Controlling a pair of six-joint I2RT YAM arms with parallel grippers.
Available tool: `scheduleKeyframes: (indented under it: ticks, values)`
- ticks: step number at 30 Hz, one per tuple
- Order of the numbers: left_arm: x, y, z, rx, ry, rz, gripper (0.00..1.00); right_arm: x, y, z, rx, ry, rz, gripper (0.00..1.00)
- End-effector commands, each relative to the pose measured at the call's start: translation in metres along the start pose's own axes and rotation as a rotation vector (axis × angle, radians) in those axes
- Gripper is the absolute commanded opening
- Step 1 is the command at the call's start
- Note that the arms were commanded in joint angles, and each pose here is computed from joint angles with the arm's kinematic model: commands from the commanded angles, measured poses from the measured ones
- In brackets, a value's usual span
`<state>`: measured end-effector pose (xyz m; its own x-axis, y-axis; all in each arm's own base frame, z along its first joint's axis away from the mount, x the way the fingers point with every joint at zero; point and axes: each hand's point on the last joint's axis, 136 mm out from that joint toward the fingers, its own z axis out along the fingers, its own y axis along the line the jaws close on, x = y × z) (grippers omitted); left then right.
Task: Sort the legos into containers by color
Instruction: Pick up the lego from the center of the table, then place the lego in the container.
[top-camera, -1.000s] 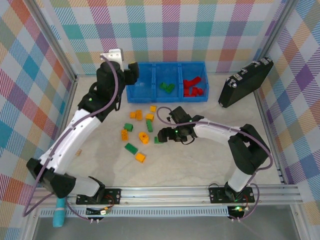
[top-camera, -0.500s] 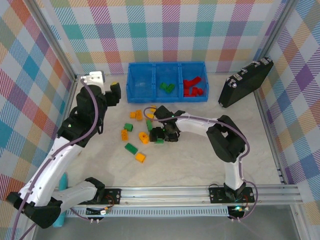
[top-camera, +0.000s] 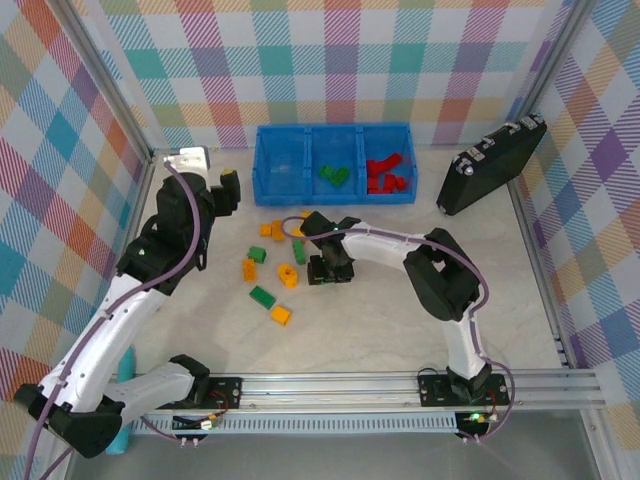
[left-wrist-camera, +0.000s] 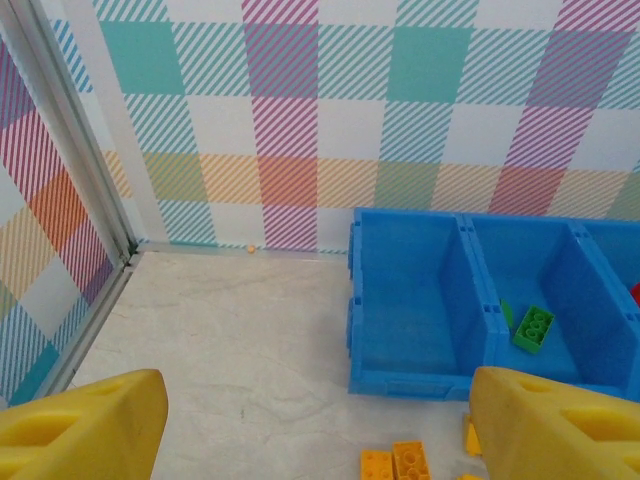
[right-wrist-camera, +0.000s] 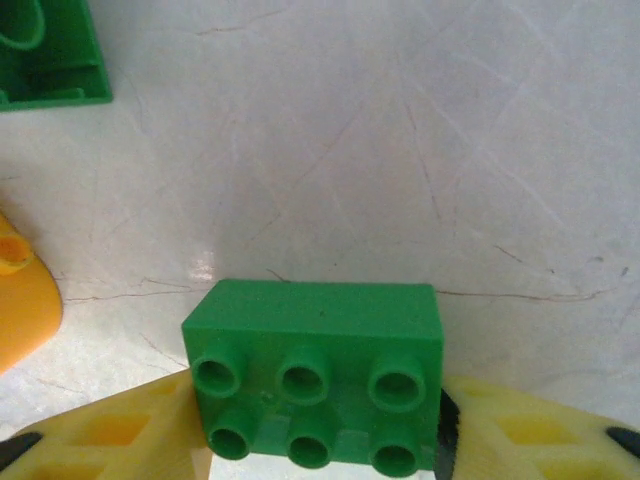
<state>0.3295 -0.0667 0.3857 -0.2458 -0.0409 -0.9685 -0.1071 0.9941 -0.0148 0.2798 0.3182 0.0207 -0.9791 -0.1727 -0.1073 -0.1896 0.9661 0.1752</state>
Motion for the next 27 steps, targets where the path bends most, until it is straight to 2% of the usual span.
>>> scheduleKeyframes:
  ticks: [1,4,7,14,17,20,23,27]
  values:
    - [0.007,0.004,0.007,-0.029,0.021,0.008,0.79,0.005,-0.016,0.035,0.083,0.034,-0.046,0.50]
    - [0.011,0.003,0.011,-0.031,0.037,0.007,0.80,0.001,-0.015,0.034,0.075,0.028,-0.063,0.42]
    - [0.019,-0.001,0.016,-0.025,0.068,0.004,0.80,-0.005,-0.015,0.023,0.071,0.006,-0.081,0.39]
    - [0.071,-0.016,0.037,0.000,0.251,0.029,0.80,-0.042,-0.053,-0.056,0.084,-0.124,-0.063,0.37]
    - [0.089,-0.024,0.043,0.030,0.306,0.009,0.80,-0.070,-0.069,-0.096,0.090,-0.225,-0.066,0.37]
    - [0.105,-0.035,0.049,0.062,0.352,-0.019,0.80,-0.108,-0.069,-0.127,0.073,-0.361,-0.128,0.37]
    - [0.121,-0.042,0.056,0.082,0.395,-0.022,0.80,-0.150,-0.062,-0.142,0.106,-0.498,-0.235,0.36]
    - [0.145,-0.046,0.063,0.085,0.450,-0.015,0.80,-0.206,-0.058,-0.150,0.168,-0.620,-0.281,0.36]
